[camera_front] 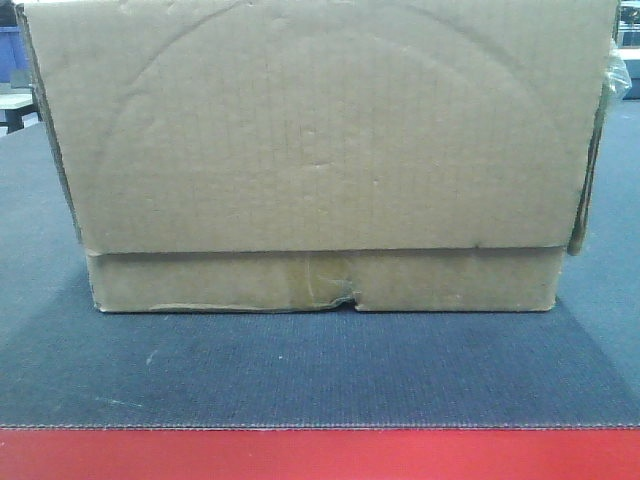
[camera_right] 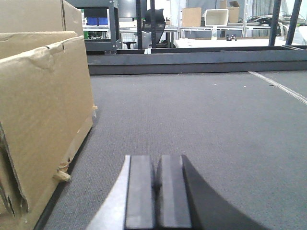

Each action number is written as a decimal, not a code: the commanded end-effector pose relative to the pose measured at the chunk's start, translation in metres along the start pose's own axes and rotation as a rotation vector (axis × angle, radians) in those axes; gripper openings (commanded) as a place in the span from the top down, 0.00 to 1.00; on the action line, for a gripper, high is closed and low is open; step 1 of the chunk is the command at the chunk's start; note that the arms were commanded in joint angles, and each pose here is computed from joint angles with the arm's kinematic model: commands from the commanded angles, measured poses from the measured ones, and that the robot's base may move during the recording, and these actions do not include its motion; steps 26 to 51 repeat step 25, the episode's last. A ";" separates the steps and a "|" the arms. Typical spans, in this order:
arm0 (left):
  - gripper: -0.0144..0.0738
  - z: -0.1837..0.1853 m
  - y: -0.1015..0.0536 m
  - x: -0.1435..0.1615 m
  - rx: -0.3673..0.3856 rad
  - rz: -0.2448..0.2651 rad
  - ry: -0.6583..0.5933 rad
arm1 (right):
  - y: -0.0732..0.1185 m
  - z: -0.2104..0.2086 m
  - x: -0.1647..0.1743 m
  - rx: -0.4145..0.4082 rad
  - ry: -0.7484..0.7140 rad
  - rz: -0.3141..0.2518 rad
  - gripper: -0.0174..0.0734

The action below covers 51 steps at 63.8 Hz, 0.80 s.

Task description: Grab carton from right shelf to conveyor

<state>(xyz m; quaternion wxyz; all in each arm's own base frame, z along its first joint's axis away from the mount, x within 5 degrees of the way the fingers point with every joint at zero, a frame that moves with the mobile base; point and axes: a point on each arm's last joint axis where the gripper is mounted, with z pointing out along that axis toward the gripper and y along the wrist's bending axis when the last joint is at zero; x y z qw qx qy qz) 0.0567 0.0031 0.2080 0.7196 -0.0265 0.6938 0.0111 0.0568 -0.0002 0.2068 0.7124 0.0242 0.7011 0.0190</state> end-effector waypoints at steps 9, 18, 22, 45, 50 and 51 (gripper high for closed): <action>0.82 0.000 0.000 -0.003 -0.001 -0.001 -0.024 | 0.000 0.000 -0.002 -0.003 -0.027 -0.009 0.89; 0.82 0.000 0.000 -0.003 -0.001 -0.001 -0.024 | 0.000 0.000 -0.002 -0.003 -0.027 -0.009 0.89; 0.82 0.000 0.000 -0.003 -0.001 -0.001 -0.024 | 0.000 0.000 -0.002 -0.003 -0.027 -0.009 0.89; 0.82 0.000 0.000 -0.003 -0.001 -0.001 -0.024 | 0.000 0.000 -0.002 -0.003 -0.027 -0.009 0.89; 0.82 0.000 0.000 -0.003 -0.001 -0.001 -0.024 | 0.000 0.000 -0.002 -0.003 -0.027 -0.009 0.89; 0.82 0.000 0.000 -0.003 -0.001 -0.001 -0.024 | 0.000 0.000 -0.002 -0.003 -0.027 -0.009 0.89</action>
